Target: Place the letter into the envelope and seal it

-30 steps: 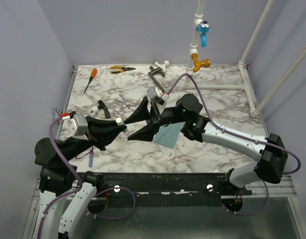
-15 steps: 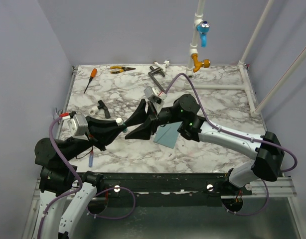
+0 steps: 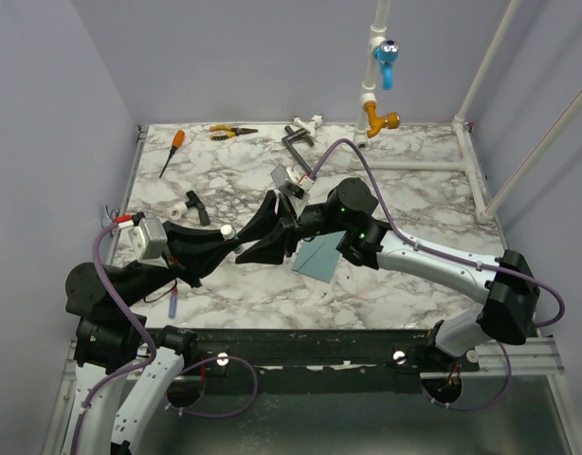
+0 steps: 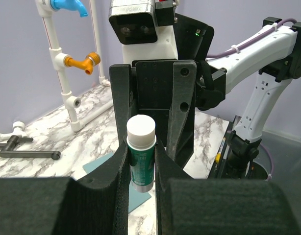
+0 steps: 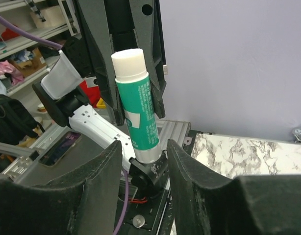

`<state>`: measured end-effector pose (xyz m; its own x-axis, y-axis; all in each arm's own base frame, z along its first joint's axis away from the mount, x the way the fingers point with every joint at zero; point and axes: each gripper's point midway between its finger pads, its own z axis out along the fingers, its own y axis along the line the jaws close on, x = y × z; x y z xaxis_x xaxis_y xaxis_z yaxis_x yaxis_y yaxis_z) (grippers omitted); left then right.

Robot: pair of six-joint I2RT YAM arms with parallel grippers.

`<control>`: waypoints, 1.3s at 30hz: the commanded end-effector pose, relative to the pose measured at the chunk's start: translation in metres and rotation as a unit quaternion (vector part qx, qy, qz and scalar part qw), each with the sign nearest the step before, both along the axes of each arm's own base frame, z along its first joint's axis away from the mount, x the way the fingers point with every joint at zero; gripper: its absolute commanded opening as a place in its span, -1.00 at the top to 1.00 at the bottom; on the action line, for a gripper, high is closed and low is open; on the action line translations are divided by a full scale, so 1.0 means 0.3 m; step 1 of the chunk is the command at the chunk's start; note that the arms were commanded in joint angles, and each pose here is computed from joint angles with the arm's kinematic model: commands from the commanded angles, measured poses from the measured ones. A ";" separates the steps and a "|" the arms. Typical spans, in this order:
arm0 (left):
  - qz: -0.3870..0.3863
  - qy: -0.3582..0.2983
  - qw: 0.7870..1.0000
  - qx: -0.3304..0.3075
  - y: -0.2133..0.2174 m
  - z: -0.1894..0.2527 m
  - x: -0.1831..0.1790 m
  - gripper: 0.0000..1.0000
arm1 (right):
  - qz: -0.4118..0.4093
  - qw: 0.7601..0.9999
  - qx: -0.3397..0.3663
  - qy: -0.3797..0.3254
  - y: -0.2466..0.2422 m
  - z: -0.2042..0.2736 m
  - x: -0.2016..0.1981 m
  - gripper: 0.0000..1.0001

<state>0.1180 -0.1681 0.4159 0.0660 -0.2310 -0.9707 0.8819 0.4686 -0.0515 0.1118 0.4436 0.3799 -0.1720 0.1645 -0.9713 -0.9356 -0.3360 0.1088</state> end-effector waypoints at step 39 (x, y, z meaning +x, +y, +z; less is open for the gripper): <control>0.057 0.046 0.997 -0.001 0.031 -0.112 0.072 1.00 | -0.301 0.954 -0.018 -0.004 0.077 0.028 0.121 -0.12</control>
